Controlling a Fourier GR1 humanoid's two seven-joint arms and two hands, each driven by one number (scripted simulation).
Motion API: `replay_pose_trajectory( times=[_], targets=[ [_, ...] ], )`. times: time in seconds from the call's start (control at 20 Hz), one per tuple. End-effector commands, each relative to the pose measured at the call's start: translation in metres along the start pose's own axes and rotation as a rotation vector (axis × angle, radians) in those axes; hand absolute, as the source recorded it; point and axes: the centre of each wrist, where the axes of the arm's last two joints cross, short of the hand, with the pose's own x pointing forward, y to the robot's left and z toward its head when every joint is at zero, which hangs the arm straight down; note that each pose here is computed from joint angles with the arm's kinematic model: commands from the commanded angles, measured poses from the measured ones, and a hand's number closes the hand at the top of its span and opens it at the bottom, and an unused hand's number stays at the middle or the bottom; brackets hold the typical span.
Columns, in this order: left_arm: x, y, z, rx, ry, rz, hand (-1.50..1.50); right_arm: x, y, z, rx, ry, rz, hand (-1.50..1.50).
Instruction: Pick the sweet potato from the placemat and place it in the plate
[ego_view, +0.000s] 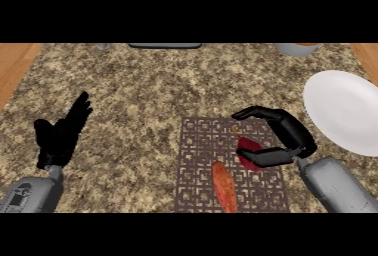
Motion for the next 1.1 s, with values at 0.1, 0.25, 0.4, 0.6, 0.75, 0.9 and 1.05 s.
replay_pose_trajectory(
  times=[0.1,0.25,0.4,0.6,0.75,0.9,1.05],
  targets=[
    [0.010,0.001,0.001,-0.010,0.024,0.046,0.00,-0.044,-0.008,0.044,0.217,-0.036,-0.052,-1.50],
    [0.013,-0.002,-0.014,0.024,0.028,0.042,0.00,-0.040,-0.011,0.029,0.336,-0.036,0.121,-1.50],
    [0.020,0.001,0.007,0.002,0.016,0.044,0.00,-0.047,-0.023,0.045,0.376,-0.013,0.187,-1.50],
    [0.007,-0.004,0.016,0.014,0.025,0.045,0.00,-0.031,-0.021,0.020,0.417,0.003,0.269,-1.50],
    [0.009,-0.010,0.009,0.017,0.020,0.064,0.00,-0.005,-0.011,0.017,0.476,0.023,0.300,-1.50],
    [0.014,-0.007,-0.003,0.020,0.019,0.052,0.00,-0.001,0.010,0.021,0.526,0.081,0.353,-1.50],
    [0.006,-0.010,0.010,0.006,0.023,0.052,0.00,-0.014,0.006,0.013,0.596,0.146,0.413,-1.50]
  ],
)
